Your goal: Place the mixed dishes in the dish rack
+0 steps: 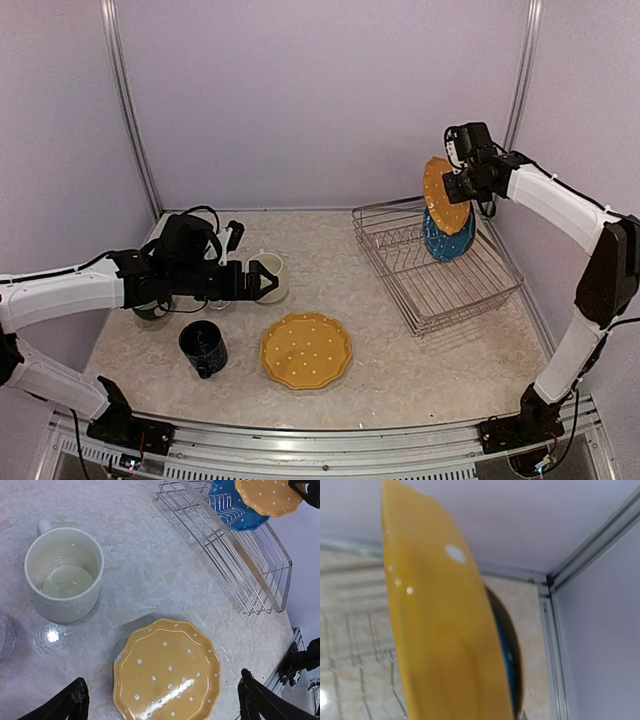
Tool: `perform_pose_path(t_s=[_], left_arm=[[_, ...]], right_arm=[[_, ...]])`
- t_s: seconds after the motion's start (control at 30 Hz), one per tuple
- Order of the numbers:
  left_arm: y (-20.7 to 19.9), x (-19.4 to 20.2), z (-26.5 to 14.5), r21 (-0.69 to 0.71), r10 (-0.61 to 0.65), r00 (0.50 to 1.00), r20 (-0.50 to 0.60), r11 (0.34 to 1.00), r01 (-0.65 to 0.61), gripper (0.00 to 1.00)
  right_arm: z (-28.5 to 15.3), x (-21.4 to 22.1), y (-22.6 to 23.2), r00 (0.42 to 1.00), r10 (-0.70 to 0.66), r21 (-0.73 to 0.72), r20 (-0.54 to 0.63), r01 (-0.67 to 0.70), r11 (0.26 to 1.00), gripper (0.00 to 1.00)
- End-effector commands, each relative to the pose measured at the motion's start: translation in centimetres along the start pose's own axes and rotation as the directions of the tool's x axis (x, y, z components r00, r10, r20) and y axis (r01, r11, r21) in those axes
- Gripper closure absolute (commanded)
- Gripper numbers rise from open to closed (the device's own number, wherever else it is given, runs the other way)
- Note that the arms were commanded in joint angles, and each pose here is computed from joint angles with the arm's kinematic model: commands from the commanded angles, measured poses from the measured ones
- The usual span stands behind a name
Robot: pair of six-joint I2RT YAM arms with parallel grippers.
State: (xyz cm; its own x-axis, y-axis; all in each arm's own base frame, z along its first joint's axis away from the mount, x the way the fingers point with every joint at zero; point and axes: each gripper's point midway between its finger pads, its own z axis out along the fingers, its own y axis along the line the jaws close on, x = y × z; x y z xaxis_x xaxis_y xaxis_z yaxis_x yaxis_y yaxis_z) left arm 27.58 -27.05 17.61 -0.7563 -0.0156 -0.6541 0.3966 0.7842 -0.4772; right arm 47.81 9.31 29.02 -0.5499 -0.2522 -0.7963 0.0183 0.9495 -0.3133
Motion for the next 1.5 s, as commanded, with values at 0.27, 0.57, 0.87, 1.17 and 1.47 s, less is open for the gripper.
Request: perform_pose_path(t_s=[0.27, 0.57, 0.87, 1.17, 1.47], left_arm=[[-0.2, -0.1, 0.3, -0.011, 0.009, 1.0, -0.016, 1.0, -0.009, 0.01], [0.0, 0.1, 0.4, -0.018, 0.005, 1.0, -0.02, 1.0, -0.005, 0.01], [0.6, 0.5, 0.5, -0.047, -0.001, 0.999, -0.035, 0.999, -0.001, 0.01], [1.5, 1.7, 1.0, -0.089, -0.006, 0.995, -0.1, 0.996, -0.003, 0.01], [3.3, 6.0, 3.0, -0.154, -0.035, 0.958, -0.285, 0.988, -0.01, 0.01]], right_arm=[[2.2, -1.7, -1.3, 0.997, -0.009, 0.046, 0.073, 0.006, 0.999, 1.0], [4.2, 1.0, -0.2, 0.999, -0.037, 0.023, 0.022, 0.036, 0.999, 1.0], [7.0, 4.9, 2.2, 0.997, -0.049, -0.033, -0.064, 0.047, 0.998, 1.0], [8.4, 8.0, 3.2, 0.989, -0.062, -0.048, -0.138, 0.056, 0.997, 0.85], [5.2, 4.3, 2.0, 0.998, -0.024, -0.069, -0.054, 0.02, 0.997, 0.47]])
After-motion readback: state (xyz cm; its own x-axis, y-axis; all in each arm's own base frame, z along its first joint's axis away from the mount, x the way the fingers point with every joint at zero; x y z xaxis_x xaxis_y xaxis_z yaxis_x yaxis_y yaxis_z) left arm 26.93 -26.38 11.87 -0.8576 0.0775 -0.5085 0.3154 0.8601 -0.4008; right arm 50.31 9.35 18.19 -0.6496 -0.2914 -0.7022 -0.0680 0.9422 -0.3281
